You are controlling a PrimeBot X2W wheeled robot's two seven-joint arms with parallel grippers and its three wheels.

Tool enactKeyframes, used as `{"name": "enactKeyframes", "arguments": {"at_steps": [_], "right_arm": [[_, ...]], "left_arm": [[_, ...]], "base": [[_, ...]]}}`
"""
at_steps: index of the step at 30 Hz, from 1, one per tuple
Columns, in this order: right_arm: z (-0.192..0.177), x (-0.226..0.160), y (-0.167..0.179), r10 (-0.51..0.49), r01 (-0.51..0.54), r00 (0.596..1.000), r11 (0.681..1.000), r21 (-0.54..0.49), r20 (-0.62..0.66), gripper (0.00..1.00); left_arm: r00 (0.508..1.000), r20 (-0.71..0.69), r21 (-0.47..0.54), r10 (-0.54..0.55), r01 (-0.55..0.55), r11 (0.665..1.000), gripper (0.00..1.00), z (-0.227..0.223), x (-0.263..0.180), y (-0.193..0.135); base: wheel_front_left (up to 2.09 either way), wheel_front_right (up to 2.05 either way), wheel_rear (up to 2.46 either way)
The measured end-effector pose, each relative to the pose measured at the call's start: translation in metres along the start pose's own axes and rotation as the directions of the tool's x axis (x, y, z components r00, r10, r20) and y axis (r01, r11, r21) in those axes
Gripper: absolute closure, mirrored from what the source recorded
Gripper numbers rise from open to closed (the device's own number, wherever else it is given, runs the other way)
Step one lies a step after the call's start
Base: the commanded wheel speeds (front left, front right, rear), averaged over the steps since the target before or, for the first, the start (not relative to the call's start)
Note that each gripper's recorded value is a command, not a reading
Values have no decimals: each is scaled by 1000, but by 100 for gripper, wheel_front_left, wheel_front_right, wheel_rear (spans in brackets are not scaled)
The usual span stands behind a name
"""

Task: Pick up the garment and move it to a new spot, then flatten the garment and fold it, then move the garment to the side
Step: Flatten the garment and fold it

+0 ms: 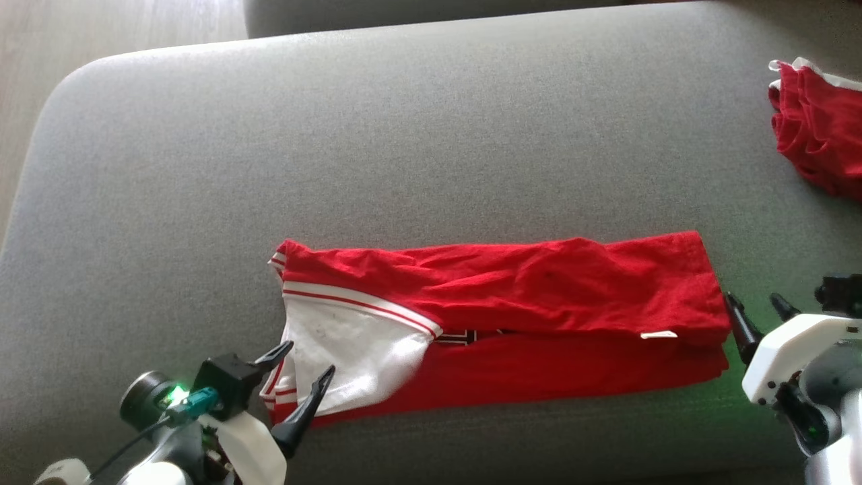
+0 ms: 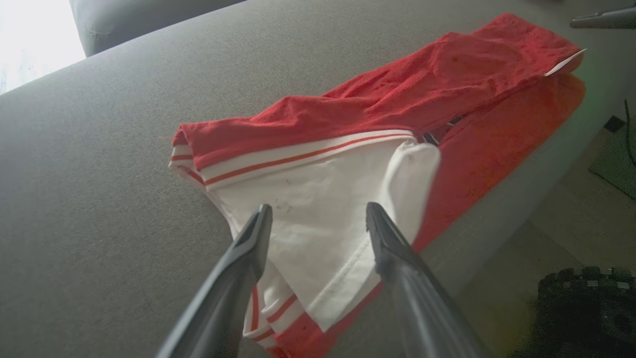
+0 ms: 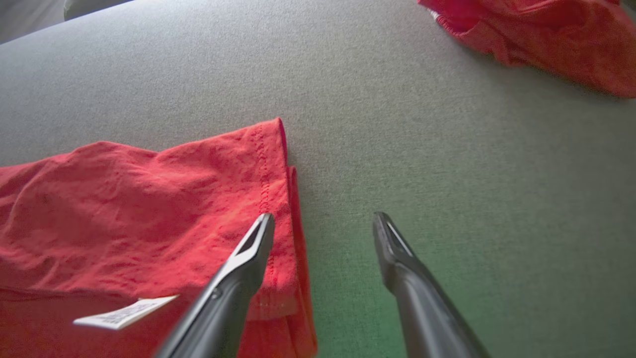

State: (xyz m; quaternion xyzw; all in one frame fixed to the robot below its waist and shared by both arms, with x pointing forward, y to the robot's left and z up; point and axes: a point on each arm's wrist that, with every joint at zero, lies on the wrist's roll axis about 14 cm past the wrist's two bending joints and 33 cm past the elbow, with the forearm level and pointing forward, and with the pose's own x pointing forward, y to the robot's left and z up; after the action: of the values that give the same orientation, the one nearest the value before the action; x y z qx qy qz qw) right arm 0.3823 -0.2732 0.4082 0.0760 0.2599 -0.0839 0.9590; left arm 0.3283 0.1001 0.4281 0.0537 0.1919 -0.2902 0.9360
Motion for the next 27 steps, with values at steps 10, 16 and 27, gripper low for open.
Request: {"name": "enactKeyframes", "arguments": {"at_steps": [10, 16, 27], "right_arm": [[51, -8, 9, 7, -10, 973, 1000, 13, 230, 0], [109, -26, 33, 68, -115, 872, 991, 69, 484, 0], [115, -58, 43, 89, -194, 761, 976, 94, 643, 0]], "left_arm": [[990, 85, 32, 111, -114, 993, 0, 23, -13, 30], [900, 321, -71, 294, -287, 955, 0, 72, -22, 61], [740, 426, -327, 521, -411, 851, 0, 86, -45, 84]], "base": [[0, 0, 0], [0, 0, 0], [0, 0, 0]]}}
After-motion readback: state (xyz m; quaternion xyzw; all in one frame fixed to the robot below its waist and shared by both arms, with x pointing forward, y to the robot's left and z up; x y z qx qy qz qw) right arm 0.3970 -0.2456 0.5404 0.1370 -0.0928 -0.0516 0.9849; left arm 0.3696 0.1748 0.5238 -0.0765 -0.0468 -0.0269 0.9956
